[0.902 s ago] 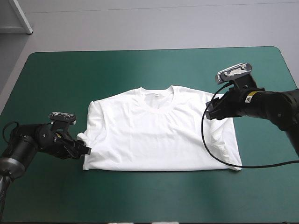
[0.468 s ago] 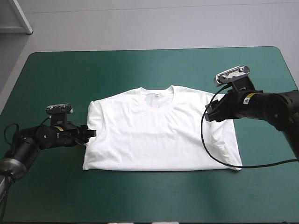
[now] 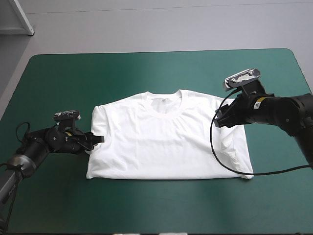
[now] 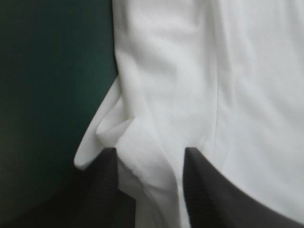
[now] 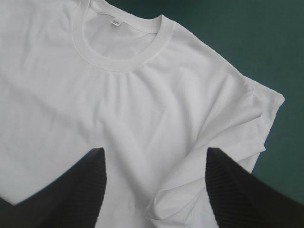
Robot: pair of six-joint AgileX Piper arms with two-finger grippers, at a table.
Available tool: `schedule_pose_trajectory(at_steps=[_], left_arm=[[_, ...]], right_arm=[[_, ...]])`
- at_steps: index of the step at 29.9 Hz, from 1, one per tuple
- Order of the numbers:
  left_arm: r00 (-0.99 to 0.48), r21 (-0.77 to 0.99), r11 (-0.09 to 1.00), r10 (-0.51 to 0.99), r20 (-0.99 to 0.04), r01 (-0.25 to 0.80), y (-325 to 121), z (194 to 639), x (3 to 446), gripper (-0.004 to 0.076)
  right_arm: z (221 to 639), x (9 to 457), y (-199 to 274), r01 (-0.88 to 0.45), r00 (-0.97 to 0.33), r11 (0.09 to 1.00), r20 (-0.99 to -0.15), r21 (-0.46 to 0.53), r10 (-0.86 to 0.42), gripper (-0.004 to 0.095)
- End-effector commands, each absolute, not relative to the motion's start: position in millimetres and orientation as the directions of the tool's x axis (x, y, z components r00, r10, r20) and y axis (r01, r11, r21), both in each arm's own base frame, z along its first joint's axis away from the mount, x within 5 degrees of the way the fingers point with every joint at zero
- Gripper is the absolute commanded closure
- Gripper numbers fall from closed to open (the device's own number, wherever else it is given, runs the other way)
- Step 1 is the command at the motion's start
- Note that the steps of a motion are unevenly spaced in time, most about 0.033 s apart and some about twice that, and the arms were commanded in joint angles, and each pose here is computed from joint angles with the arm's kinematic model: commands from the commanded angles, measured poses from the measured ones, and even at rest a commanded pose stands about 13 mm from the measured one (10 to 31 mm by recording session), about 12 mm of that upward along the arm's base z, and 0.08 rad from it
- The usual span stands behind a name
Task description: Fold the cloth
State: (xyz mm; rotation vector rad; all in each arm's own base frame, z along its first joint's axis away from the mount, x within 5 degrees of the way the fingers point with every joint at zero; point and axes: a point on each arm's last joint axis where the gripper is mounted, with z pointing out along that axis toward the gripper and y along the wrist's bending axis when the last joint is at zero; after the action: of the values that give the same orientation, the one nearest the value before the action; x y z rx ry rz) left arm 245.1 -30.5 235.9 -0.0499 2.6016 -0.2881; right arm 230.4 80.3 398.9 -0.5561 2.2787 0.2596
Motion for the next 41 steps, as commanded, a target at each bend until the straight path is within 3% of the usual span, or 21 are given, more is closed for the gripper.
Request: schedule_pose_trajectory(at_steps=[1, 3, 9, 13, 16, 21, 25, 32, 35, 41], left_arm=[[-0.821, -0.232, 0.973, -0.118, -0.558, 0.018, -31.5, 250.6, 248.7, 0.0595], [-0.819, -0.219, 0.975, -0.099, -0.566, 0.033, -31.3, 250.8, 249.0, 0.0703], [-0.811, -0.217, 0.975, -0.096, -0.577, 0.039, -31.3, 253.0, 249.8, 0.0703], [-0.79, -0.202, 0.974, -0.046, -0.612, 0.1, -33.4, 271.2, 247.3, 0.0703], [-0.775, -0.187, 0.961, 0.042, -0.631, 0.205, -41.6, 289.2, 244.1, 0.0703], [-0.776, -0.201, 0.898, 0.205, -0.597, 0.392, -74.4, 299.7, 235.7, 0.0705], [-0.782, -0.21, 0.84, 0.334, -0.526, 0.5, -106.8, 282.7, 232.4, 0.0705], [-0.823, -0.229, 0.821, 0.416, -0.387, 0.523, -128.3, 241.4, 245.3, 0.0701], [-0.813, -0.201, 0.817, 0.445, -0.377, 0.541, -127.0, 237.8, 246.8, 0.064], [-0.76, -0.171, 0.808, 0.427, -0.49, 0.564, -122.2, 280.0, 237.7, 0.0323]], right_arm=[[412.7, 231.1, 80.5, -0.465, -0.551, 0.885, -0.781, -0.005, -0.293, 0.0378], [411.8, 232.3, 80.8, -0.465, -0.554, 0.885, -0.779, -0.004, -0.294, 0.0396], [410.1, 235.0, 81.5, -0.464, -0.555, 0.886, -0.778, -0.004, -0.294, 0.0399], [410.3, 235.1, 81.5, -0.464, -0.554, 0.886, -0.779, -0.004, -0.294, 0.0399], [410.3, 235.1, 81.5, -0.464, -0.554, 0.886, -0.779, -0.004, -0.294, 0.0399], [410.3, 235.1, 81.5, -0.464, -0.554, 0.886, -0.779, -0.004, -0.294, 0.0399], [410.1, 235.0, 81.5, -0.464, -0.555, 0.886, -0.778, -0.004, -0.294, 0.0399], [407.2, 232.3, 81.4, -0.472, -0.584, 0.882, -0.751, 0.005, -0.308, 0.0399], [408.0, 230.9, 80.9, -0.473, -0.582, 0.881, -0.751, 0.002, -0.312, 0.0399], [417.0, 222.3, 72.1, -0.451, -0.543, 0.889, -0.765, -0.082, -0.346, 0.0399]])
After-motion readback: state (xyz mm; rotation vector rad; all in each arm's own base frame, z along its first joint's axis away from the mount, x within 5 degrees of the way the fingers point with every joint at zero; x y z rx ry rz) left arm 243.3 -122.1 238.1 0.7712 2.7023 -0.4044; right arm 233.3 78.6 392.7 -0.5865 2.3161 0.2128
